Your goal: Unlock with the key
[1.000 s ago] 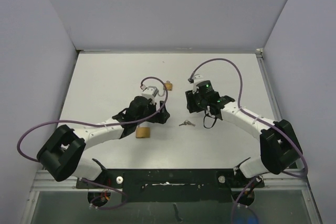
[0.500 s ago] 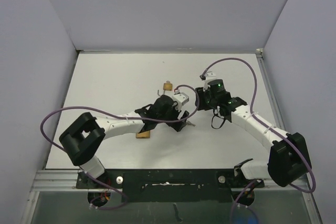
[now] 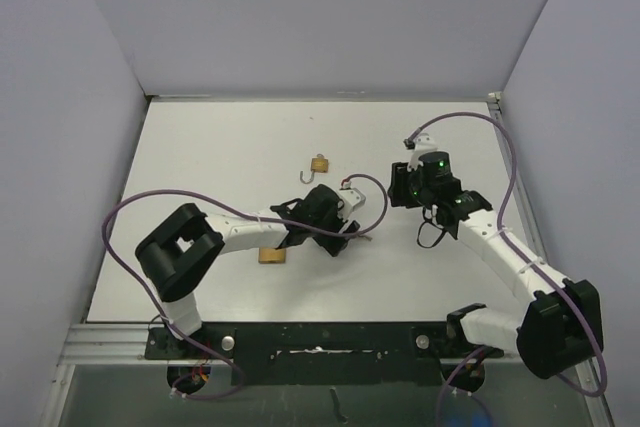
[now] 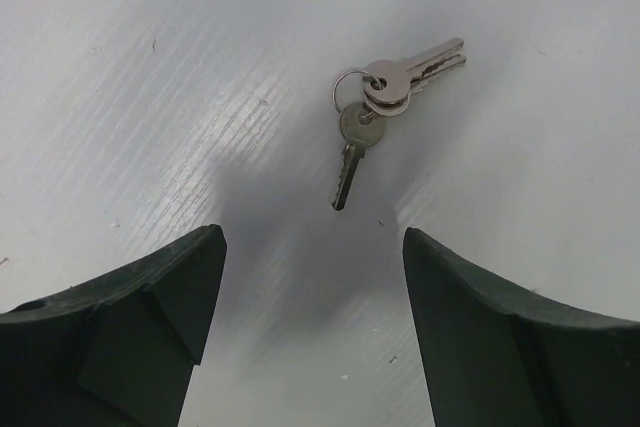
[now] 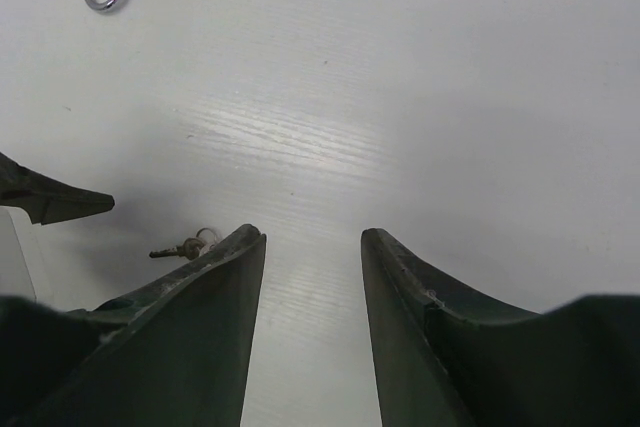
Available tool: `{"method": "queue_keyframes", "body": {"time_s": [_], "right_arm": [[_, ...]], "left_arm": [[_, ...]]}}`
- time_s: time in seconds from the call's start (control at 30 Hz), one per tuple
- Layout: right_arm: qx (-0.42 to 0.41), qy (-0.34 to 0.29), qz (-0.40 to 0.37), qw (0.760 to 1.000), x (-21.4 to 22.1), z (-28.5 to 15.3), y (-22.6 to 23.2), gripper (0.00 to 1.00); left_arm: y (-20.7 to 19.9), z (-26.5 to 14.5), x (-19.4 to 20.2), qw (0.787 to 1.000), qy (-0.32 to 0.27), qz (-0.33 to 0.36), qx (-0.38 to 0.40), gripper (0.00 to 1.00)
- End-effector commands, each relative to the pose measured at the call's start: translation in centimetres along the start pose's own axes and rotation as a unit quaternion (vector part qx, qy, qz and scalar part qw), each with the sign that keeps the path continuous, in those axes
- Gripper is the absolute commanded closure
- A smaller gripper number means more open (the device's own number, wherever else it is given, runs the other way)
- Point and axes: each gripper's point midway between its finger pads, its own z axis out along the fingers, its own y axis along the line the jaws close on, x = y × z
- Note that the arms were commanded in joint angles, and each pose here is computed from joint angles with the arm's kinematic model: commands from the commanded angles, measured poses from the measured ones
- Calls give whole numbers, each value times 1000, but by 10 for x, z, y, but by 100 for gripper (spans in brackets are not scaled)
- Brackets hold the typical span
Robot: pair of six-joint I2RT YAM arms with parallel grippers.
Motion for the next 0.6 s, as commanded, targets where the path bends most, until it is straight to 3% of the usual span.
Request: {"method": "queue_keyframes", "body": {"time_s": [0.0,0.57], "right_arm": [[8,-41,22,999,-18,-16,-11,55],[-8,-57,50,997,-25,-23,-21,54]], "left_arm": [[-4,3,-24,999,-27,27,11,30],[-7,22,-13,998,16,67,-4,51]]}}
